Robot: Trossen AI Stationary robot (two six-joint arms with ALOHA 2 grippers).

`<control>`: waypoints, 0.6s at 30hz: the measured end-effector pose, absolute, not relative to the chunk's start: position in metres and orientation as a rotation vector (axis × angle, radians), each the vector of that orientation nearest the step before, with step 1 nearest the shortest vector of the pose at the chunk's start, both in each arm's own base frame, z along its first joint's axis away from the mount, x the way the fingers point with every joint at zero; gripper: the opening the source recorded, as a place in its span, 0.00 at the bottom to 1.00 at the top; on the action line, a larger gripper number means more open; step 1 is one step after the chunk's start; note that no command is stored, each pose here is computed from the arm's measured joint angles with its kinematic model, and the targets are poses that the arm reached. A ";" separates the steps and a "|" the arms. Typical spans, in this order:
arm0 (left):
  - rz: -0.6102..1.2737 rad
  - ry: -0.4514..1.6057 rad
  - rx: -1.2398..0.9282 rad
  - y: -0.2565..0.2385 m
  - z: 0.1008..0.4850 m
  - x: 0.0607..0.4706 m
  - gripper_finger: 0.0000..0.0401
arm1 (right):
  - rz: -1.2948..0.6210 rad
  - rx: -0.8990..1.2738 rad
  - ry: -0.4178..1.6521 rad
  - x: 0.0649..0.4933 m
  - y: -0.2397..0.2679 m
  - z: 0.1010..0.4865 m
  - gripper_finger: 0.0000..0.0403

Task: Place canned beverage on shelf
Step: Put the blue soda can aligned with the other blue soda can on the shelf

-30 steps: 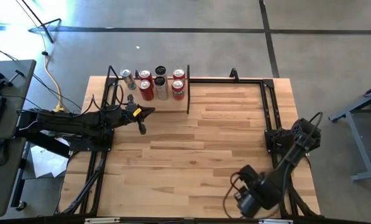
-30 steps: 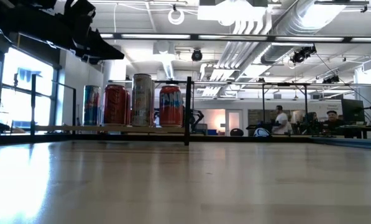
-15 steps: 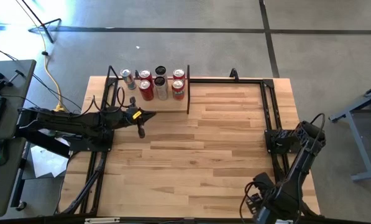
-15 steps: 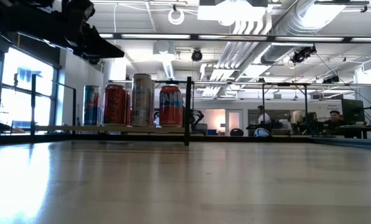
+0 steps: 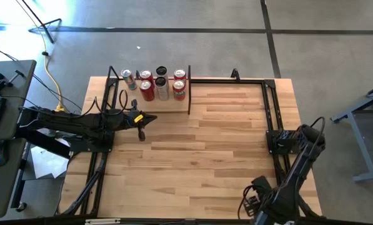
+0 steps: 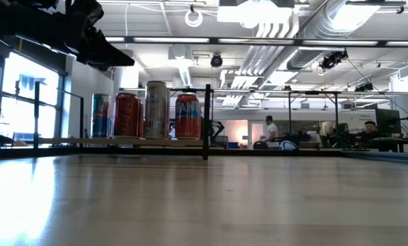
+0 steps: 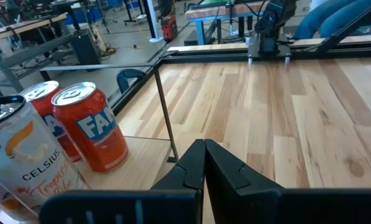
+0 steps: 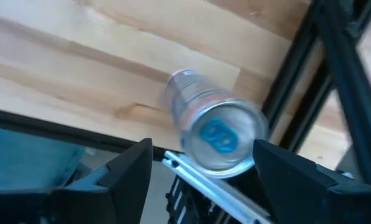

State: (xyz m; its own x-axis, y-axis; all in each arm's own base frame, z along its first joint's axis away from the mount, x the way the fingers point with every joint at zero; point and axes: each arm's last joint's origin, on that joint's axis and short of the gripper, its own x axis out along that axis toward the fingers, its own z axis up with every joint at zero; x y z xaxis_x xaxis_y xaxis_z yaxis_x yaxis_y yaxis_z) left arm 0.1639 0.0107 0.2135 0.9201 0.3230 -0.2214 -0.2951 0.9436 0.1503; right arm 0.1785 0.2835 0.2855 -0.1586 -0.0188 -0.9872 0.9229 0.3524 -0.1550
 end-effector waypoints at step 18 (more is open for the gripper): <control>0.320 0.248 0.118 0.011 0.213 0.164 0.00 | -1.114 0.793 1.501 0.169 0.292 0.274 0.66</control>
State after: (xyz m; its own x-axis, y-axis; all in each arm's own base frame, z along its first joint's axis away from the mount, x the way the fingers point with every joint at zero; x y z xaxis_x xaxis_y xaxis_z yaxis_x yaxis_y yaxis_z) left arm 0.1639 0.0108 0.2134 0.9191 0.3252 -0.2225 -0.2963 0.9426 0.1537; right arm 0.1694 0.2920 0.2743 -0.2231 -0.0750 -0.9719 0.9086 0.3451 -0.2352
